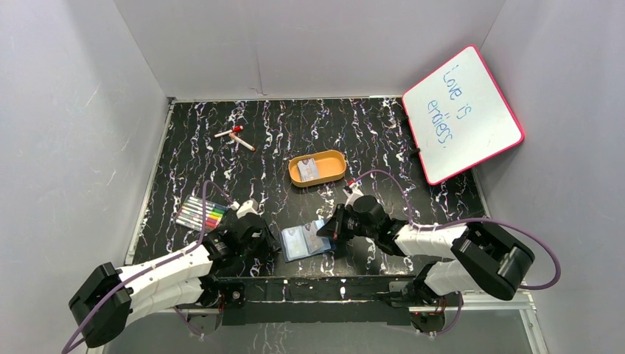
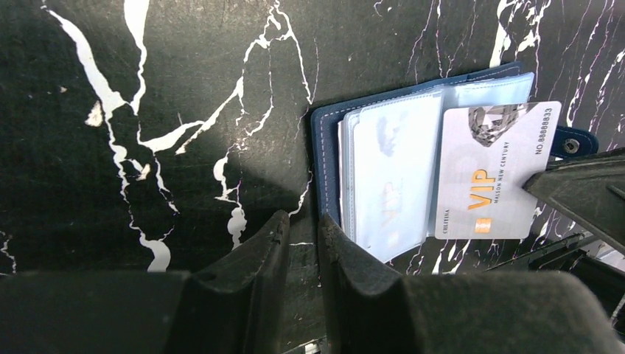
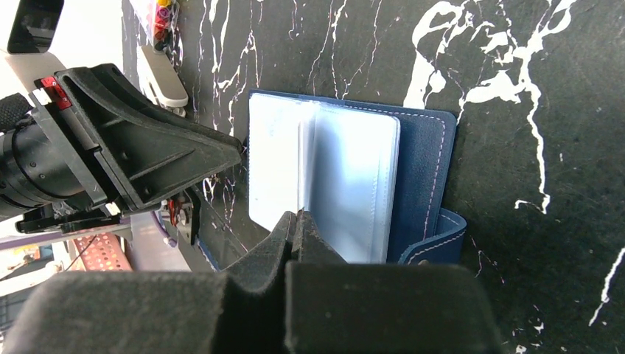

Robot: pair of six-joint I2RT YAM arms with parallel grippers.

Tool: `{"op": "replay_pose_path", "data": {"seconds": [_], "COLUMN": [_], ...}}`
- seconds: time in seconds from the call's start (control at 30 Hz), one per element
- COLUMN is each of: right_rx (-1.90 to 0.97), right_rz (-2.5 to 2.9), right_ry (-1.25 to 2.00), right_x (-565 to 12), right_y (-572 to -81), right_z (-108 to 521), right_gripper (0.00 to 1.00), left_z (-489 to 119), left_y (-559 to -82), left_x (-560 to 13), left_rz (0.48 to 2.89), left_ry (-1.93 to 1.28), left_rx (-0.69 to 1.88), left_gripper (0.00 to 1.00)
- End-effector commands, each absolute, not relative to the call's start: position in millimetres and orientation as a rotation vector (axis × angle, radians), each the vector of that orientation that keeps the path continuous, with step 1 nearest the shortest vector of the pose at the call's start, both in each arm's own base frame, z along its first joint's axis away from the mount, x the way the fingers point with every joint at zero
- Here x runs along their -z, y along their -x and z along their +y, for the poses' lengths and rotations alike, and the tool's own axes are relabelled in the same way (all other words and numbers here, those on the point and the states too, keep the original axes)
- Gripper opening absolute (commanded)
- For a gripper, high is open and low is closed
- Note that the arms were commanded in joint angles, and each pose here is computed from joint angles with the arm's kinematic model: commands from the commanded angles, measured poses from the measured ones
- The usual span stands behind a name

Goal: Put the credit cards into the card holder
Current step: Insert the credit card into the card holder.

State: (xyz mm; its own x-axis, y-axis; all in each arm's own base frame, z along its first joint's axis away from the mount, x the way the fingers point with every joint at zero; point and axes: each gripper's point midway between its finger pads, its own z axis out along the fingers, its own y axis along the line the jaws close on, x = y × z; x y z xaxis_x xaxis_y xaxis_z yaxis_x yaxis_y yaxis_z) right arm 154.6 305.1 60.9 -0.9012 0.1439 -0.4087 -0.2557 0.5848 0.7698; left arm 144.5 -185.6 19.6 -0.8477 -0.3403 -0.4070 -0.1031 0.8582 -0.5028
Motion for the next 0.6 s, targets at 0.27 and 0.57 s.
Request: {"op": "replay_pose_path", "data": {"seconds": [0.27,0.57], "right_rx": [-1.331,-1.33], "right_rz": [2.322,2.346], "right_ry": [0.073,0.065], "right_x": [-69.4,-63.2], "right_y": [-156.2,-154.9], "right_z": [315.4,318.1], "right_gripper": [0.0,0.0], "left_z": [-179.9,-180.6], "left_y": [-139.3,-138.5], "left_x": [-7.1,-6.2], "left_rz": [2.567,2.569], "left_ry": [0.316,0.317], "left_rx": [0.618,0.626], "left_gripper": [0.18,0.18]}}
